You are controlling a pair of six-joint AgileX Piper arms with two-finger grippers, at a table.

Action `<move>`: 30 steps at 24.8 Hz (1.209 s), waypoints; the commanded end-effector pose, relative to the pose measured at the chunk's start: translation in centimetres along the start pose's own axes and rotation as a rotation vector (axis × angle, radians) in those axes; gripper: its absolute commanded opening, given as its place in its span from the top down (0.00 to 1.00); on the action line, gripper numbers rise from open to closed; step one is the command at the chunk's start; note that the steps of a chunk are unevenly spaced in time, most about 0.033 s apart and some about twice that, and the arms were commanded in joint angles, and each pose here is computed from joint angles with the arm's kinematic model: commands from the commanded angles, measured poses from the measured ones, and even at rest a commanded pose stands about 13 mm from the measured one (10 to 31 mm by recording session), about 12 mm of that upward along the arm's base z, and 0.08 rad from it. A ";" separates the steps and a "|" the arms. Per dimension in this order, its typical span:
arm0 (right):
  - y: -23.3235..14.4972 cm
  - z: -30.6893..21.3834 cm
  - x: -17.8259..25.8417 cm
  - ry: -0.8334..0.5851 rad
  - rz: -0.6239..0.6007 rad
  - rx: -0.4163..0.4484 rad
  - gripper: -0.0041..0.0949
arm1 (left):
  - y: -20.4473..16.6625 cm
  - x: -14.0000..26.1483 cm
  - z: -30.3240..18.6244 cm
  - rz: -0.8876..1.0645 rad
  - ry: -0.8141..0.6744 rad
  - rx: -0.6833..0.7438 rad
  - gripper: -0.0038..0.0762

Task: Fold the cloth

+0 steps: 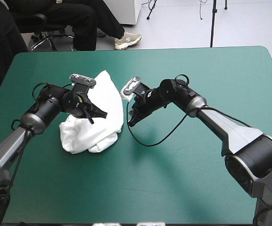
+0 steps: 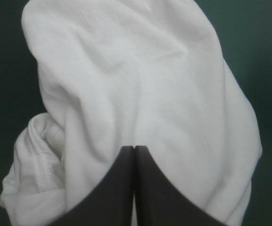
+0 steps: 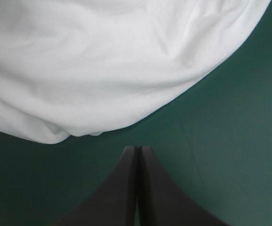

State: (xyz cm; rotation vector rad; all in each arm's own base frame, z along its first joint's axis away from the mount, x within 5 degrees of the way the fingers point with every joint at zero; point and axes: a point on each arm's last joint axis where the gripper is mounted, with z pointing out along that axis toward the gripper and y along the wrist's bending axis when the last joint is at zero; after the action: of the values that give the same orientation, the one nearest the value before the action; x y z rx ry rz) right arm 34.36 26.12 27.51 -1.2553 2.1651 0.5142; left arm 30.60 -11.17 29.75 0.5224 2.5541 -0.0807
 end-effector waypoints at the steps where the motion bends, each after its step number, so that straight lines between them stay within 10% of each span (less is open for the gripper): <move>1: 0.3 -2.9 -1.9 -0.101 -0.016 0.033 0.98 | 0.0 -1.1 -2.2 -0.006 -0.106 -0.002 0.97; 16: -2.0 -5.2 -1.7 -0.112 0.076 0.069 0.98 | 0.1 -1.1 -2.2 0.004 -0.103 -0.010 0.97; 24: -7.3 -15.6 2.0 -0.092 0.217 0.190 0.98 | 0.1 -1.2 -2.2 0.001 -0.113 -0.007 0.97; 30: -6.0 -24.3 4.4 -0.097 0.259 0.434 0.98 | 0.0 -1.1 -2.2 -0.002 -0.097 -0.003 0.97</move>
State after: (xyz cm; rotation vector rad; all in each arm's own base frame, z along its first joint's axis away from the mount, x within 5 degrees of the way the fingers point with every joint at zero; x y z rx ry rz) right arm 33.55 7.36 39.27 -0.7715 2.3119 0.2395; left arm 30.60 -11.14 29.75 0.5282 2.5533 -0.0757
